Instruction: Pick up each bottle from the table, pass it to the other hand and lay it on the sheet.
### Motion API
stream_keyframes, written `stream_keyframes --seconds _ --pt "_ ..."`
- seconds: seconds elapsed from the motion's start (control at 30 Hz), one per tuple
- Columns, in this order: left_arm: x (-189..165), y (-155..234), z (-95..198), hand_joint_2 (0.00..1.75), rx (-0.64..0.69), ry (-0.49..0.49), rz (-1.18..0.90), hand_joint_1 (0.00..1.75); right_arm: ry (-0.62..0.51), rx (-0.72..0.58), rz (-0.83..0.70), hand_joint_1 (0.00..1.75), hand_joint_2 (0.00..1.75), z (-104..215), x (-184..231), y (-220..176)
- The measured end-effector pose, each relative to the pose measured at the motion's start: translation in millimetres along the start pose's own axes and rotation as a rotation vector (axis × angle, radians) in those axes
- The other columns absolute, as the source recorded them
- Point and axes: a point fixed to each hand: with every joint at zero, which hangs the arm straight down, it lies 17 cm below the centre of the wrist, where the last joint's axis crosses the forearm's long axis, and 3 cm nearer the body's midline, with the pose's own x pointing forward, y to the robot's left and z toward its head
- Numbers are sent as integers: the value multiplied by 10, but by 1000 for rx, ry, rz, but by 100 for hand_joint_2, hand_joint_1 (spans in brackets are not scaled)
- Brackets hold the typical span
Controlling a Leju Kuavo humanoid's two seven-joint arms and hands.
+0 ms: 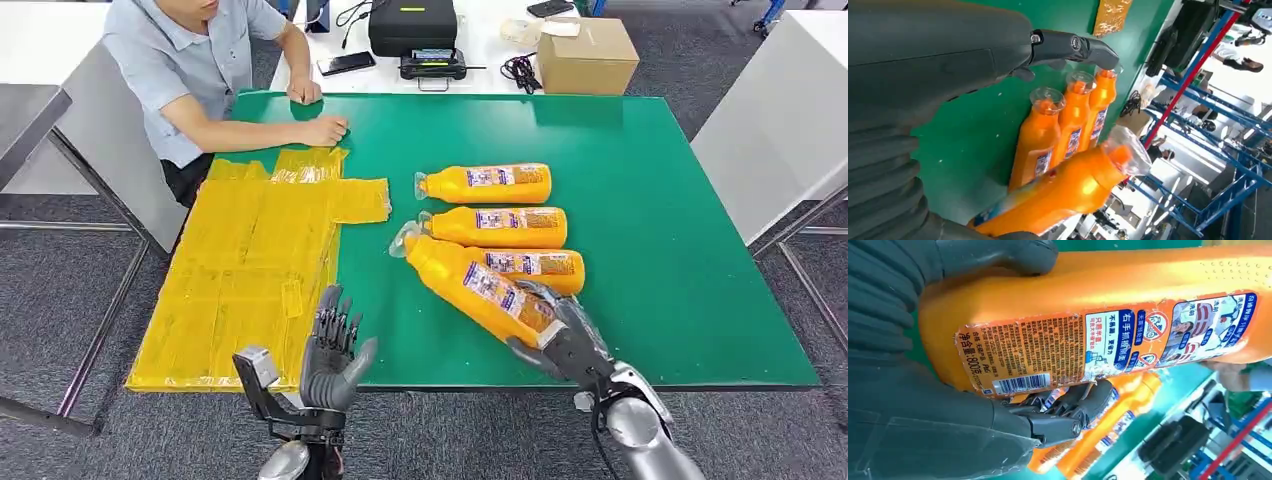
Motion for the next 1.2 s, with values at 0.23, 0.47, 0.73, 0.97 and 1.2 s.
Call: stream_keyframes --seconds 0.23,0.47,0.73,0.97,1.2 --pt "78 -204 23 175 -109 -11 121 0 -94 67 -99 175 175 -131 246 90" --pt "280 -430 -45 175 -223 -77 170 0 -181 188 -150 175 175 -250 484 375" --pt "346 -558 -107 175 -271 -104 174 0 -213 260 -181 175 175 -263 567 561" --pt "320 -606 -127 175 -285 -98 176 0 -226 297 -199 175 175 -260 597 669" --pt "280 -621 -144 175 -291 -87 168 0 -227 314 -205 175 175 -254 599 739"
